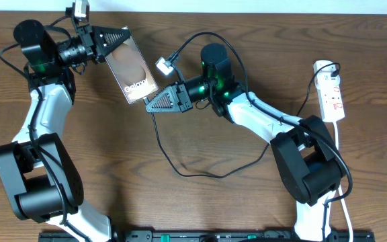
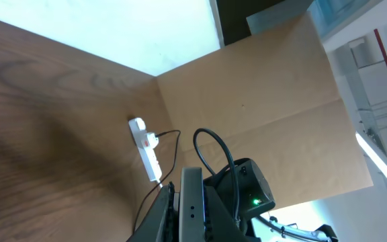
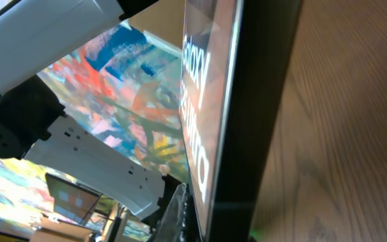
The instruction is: Plug charger to phone and switch on socket
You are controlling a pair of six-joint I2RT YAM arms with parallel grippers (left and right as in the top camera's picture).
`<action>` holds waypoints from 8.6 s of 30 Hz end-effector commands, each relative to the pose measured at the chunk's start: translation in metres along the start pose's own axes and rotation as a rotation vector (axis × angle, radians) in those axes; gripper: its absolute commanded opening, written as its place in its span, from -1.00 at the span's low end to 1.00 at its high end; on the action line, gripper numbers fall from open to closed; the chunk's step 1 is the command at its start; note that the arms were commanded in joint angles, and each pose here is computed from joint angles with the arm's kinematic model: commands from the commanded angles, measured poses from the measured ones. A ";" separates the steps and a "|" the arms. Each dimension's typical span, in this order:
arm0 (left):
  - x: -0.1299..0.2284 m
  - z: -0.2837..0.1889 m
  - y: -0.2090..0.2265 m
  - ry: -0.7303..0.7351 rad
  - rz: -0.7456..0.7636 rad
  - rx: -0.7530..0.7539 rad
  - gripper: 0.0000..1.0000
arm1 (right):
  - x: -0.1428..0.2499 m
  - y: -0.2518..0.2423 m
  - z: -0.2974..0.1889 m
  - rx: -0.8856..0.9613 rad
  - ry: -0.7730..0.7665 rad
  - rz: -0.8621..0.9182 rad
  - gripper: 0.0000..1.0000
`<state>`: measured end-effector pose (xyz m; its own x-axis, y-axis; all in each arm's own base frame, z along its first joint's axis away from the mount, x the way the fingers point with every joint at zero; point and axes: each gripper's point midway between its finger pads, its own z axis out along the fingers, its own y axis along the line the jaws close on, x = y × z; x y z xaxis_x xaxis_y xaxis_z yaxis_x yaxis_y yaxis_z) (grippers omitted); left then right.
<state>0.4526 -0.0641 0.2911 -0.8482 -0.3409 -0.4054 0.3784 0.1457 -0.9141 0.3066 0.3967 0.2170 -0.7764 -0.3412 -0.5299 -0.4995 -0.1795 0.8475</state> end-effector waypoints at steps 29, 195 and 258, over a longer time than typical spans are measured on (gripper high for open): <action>0.011 -0.005 -0.014 0.067 0.021 0.029 -0.85 | -0.024 -0.015 -0.019 0.085 -0.111 -0.016 0.99; 0.149 -0.115 0.261 -0.080 -0.714 -1.055 -0.85 | -0.025 -0.063 -0.103 0.234 -0.238 0.229 0.98; 0.132 -0.124 0.247 -0.133 -0.674 -1.042 0.23 | -0.024 -0.062 -0.102 0.231 -0.235 0.229 0.99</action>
<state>0.3931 0.0241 0.0177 -0.7134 -0.6875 0.1355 -0.6174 0.5252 -0.5856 0.3961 0.3200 0.1779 -0.9414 -0.1142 -0.3173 -0.3293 0.1081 0.9380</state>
